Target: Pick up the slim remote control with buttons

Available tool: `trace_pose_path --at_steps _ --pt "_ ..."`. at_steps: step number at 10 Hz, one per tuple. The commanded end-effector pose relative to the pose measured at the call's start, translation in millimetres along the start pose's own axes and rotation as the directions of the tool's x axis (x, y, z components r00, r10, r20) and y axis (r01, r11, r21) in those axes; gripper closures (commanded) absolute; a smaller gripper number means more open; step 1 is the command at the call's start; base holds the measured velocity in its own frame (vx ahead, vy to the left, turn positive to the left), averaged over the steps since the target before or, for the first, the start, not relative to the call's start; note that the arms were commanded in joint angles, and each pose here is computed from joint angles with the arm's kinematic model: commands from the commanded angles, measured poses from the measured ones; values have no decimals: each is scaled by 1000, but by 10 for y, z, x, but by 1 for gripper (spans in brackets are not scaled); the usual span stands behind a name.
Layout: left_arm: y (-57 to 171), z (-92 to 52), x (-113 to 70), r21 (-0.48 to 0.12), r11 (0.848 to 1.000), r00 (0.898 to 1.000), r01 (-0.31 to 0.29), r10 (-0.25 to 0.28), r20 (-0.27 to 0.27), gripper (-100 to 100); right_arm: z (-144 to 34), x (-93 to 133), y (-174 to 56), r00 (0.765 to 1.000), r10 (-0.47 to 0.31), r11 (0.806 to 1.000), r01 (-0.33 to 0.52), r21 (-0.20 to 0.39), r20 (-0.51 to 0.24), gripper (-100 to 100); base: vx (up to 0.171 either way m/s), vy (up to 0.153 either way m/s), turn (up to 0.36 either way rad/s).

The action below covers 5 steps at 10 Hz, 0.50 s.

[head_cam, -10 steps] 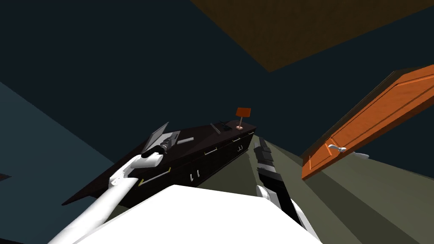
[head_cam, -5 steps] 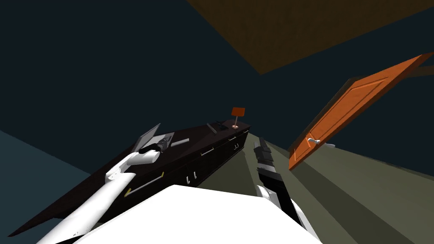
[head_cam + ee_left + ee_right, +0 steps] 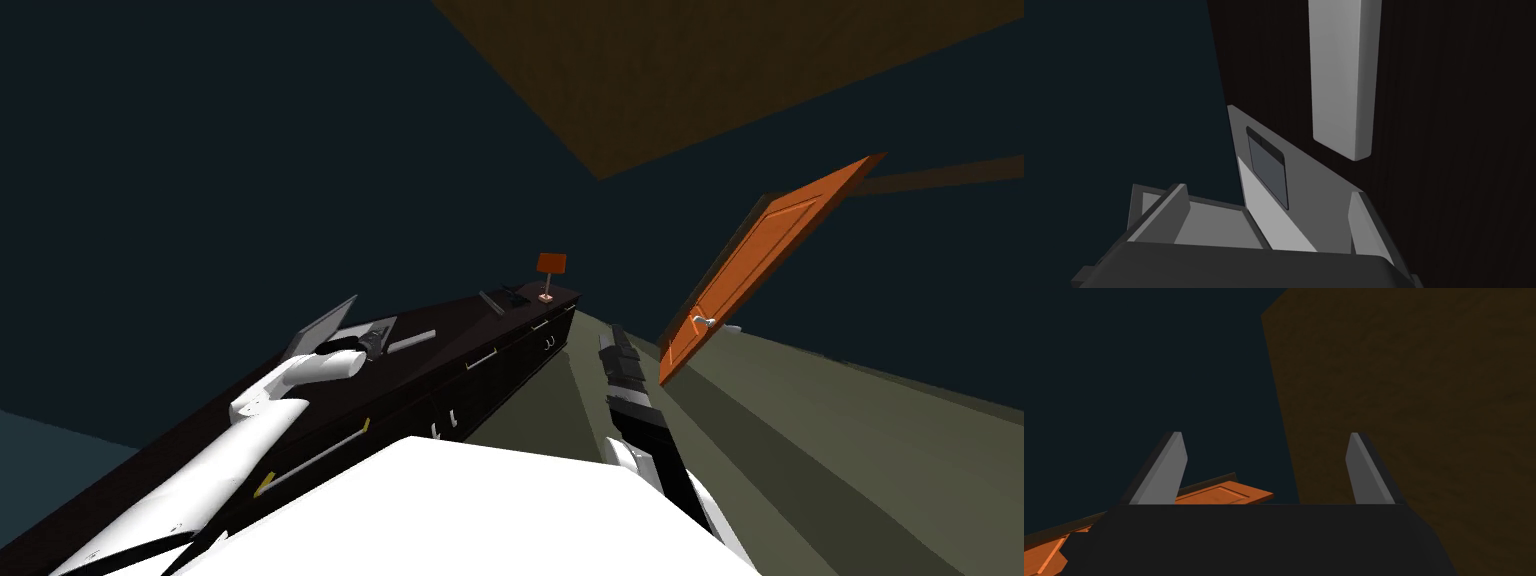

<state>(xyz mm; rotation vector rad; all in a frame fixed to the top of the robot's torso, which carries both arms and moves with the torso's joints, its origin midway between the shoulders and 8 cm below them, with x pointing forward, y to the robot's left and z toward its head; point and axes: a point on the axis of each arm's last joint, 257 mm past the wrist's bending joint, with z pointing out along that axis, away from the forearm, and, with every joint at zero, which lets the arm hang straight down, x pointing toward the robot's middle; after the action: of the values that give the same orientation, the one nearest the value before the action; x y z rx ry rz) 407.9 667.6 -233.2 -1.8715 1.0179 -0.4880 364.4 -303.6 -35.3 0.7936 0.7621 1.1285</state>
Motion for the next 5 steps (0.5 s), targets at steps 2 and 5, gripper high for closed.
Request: trace_pose_path --at_steps 2,5 --pt "85 35 -251 -68 997 998 49 -46 49 -100 0 0 0 1000 0 1000 0 0 0 0 -3 -5 -122" --pt "208 43 -480 -148 984 992 98 -85 98 -100 0 0 0 1000 0 1000 0 0 0 0 -5 -1 -141"
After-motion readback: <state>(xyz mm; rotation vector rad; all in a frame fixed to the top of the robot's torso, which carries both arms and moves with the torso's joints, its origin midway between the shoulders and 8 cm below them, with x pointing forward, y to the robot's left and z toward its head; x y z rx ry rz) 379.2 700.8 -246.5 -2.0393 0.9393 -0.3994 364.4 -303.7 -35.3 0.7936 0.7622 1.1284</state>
